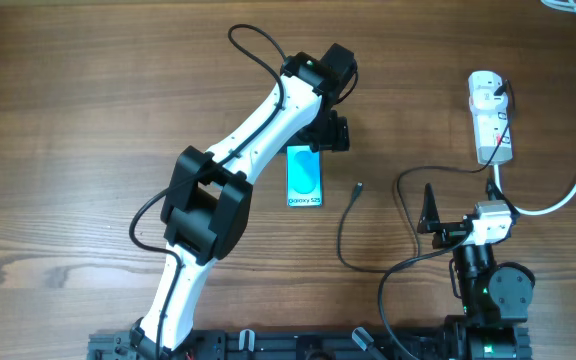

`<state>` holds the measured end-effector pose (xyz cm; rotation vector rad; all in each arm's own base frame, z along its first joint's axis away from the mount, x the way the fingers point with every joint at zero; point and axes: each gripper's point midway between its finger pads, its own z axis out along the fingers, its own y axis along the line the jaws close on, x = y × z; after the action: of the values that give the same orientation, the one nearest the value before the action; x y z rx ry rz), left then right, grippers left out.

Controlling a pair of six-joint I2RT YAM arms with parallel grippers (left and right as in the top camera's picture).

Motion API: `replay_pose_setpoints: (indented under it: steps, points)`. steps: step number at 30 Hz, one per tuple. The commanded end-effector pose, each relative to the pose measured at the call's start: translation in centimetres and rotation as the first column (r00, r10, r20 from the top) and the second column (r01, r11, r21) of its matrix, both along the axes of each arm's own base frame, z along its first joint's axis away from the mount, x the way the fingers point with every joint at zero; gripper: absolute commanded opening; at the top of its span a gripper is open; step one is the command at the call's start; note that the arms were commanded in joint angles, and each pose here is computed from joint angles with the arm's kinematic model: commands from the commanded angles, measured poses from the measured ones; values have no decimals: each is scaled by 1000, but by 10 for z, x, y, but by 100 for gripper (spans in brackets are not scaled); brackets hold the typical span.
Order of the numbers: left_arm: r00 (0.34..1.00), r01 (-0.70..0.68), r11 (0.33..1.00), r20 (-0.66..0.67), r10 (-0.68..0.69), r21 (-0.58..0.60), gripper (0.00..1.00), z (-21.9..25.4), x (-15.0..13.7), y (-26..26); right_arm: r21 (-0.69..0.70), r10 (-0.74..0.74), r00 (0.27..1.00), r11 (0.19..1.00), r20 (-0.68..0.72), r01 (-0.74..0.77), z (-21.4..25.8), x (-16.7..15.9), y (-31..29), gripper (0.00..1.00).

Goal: Plug charger to phone and switch on socket
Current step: 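Lower the left gripper onto the phone's top edge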

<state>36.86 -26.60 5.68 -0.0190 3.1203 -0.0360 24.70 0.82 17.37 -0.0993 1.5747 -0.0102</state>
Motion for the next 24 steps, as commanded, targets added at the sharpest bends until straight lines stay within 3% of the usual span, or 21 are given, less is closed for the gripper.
replay_pose_setpoints:
  steps: [1, 17, 24]
  points:
    - [1000, -15, 1000, 4, 15, 25, 100, -5, 2, 2, -9, -9, 1000, 1000, 9, 9, 2, 0, -1, 100]
    - [997, 41, 998, -70, -38, 43, 100, -23, -9, 4, -8, -9, 1000, 1000, 9, 9, 2, 0, -1, 100]
    - [994, 36, 999, -103, -37, -15, 100, -22, -15, -5, -9, -9, 1000, 1000, 9, 9, 2, 0, -1, 100]
